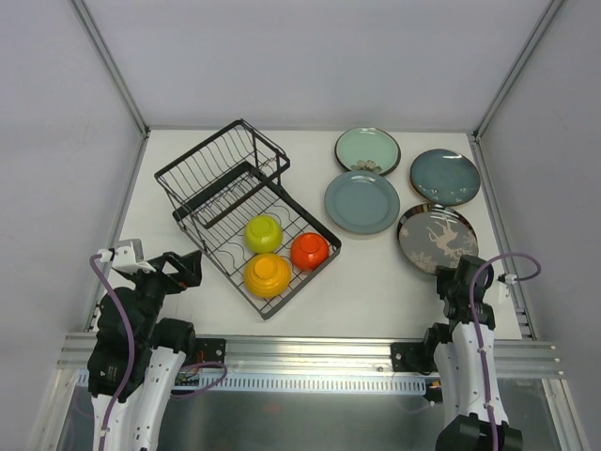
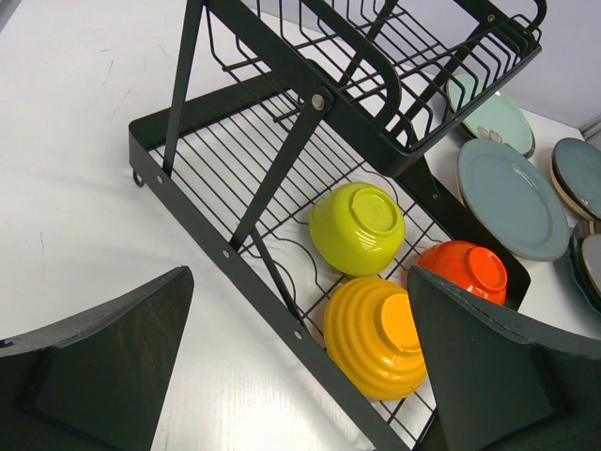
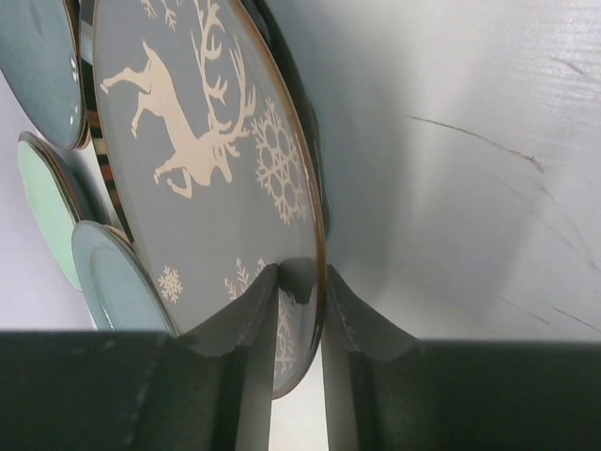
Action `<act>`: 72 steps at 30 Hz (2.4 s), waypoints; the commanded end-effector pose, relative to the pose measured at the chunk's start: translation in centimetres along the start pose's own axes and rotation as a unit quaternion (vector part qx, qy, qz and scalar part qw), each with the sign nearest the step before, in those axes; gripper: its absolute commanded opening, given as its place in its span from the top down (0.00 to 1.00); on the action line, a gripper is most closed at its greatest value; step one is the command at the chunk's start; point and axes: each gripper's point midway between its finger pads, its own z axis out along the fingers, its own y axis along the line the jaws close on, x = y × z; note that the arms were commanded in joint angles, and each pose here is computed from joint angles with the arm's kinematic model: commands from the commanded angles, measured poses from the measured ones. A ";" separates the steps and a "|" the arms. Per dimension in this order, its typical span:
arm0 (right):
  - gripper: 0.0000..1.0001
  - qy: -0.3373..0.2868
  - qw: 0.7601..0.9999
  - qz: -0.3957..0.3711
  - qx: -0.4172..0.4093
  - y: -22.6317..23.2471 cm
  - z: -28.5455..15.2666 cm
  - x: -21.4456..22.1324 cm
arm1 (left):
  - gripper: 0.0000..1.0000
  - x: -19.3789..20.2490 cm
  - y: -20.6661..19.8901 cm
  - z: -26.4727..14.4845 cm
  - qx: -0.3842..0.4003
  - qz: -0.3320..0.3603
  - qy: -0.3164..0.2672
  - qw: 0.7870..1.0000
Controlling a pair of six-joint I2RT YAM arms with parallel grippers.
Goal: Load the plates into the dish rack
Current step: Grab a plate with the right arm, then pass the plate from the right arm to the left
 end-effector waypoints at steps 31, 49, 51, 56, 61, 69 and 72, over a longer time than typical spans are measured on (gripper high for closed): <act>0.99 -0.047 0.988 -0.115 -0.095 9.4 -11.4 -5.4 | 0.01 -1.6 -0.7 -2.0 0.033 -0.015 -0.068 0.997; 1.00 0.065 0.930 -0.269 -0.244 17.9 -16.6 -2.3 | 0.01 -5.3 -8.0 -4.5 0.209 0.108 -0.043 0.971; 0.99 0.091 0.919 -0.281 -0.262 19.0 -17.1 -1.5 | 0.01 -5.8 -10.3 -4.8 0.265 0.123 -0.011 0.956; 1.00 0.133 0.894 -0.312 -0.291 20.5 -17.5 0.0 | 0.01 -6.5 -14.7 -3.6 0.359 0.100 0.090 0.924; 0.99 0.181 0.875 -0.335 -0.301 21.5 -17.1 1.7 | 0.01 -8.1 -16.5 -1.0 0.375 0.094 0.129 0.913; 0.99 0.224 0.857 -0.351 -0.302 22.3 -16.4 3.5 | 0.01 -8.3 -21.0 3.0 0.381 0.115 0.178 0.900; 0.99 0.230 0.857 -0.353 -0.298 22.5 -16.1 3.7 | 0.01 -7.2 -23.2 5.0 0.376 0.150 0.191 0.894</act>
